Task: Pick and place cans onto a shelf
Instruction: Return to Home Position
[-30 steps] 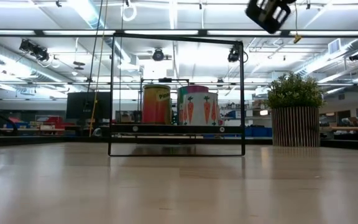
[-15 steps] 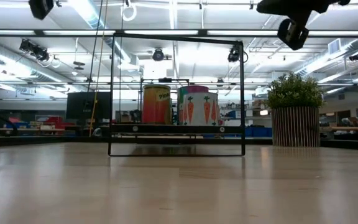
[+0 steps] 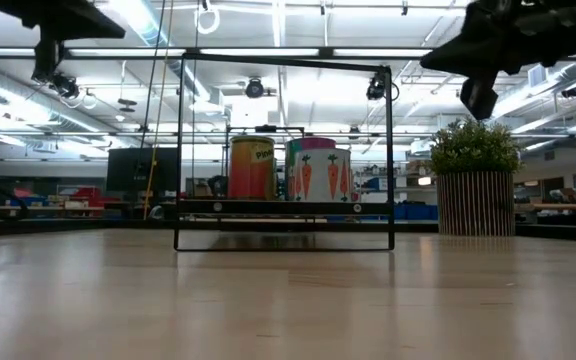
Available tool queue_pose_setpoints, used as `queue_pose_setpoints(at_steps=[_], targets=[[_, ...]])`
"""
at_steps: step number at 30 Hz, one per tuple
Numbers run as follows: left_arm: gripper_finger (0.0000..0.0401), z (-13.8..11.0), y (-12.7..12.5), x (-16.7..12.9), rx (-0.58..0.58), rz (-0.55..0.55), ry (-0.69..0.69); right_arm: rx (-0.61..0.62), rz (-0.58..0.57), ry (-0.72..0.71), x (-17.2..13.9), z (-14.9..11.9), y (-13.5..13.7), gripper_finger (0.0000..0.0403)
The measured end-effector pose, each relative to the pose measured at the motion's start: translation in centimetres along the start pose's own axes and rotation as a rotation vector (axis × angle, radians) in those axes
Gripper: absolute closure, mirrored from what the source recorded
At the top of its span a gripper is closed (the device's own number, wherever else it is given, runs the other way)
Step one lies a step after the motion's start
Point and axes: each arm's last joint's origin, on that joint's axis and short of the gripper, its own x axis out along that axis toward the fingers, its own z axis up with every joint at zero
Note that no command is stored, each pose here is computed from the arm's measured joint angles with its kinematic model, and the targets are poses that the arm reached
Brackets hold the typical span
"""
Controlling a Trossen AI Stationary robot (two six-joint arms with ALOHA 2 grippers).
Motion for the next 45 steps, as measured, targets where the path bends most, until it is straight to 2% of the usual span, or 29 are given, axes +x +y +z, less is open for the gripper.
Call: queue_pose_setpoints(at_steps=[6,18,24,28,34,37,45], targets=[[0.0400,0.1,1.7,-1.0,-0.067,0.033,-0.014,0.009,-0.044,-0.111,-2.0,-0.6,-1.8,0.0400],[0.0401,-0.6,4.1,-1.8,-0.136,0.155,-0.024,0.191,0.022,-0.193,-4.3,-4.0,-4.5,0.0399],[0.0401,-4.4,5.2,-0.2,-0.198,0.201,-0.014,0.196,0.030,-0.208,-4.6,-4.7,-5.0,0.0399],[0.0401,-7.0,5.6,0.8,-0.275,0.173,0.031,0.177,0.008,-0.201,-4.7,-4.8,-5.1,0.0399],[0.0401,-9.8,6.2,1.9,-0.351,0.126,0.041,0.177,-0.166,-0.239,-4.7,-5.2,-6.0,0.0399],[0.0401,-10.7,6.3,2.3,-0.393,0.094,0.034,0.179,-0.193,-0.265,-4.7,-5.1,-6.0,0.0399],[0.0398,-10.8,6.3,2.4,-0.309,0.104,0.030,0.176,-0.188,-0.257,-4.7,-5.1,-6.0,0.0397]])
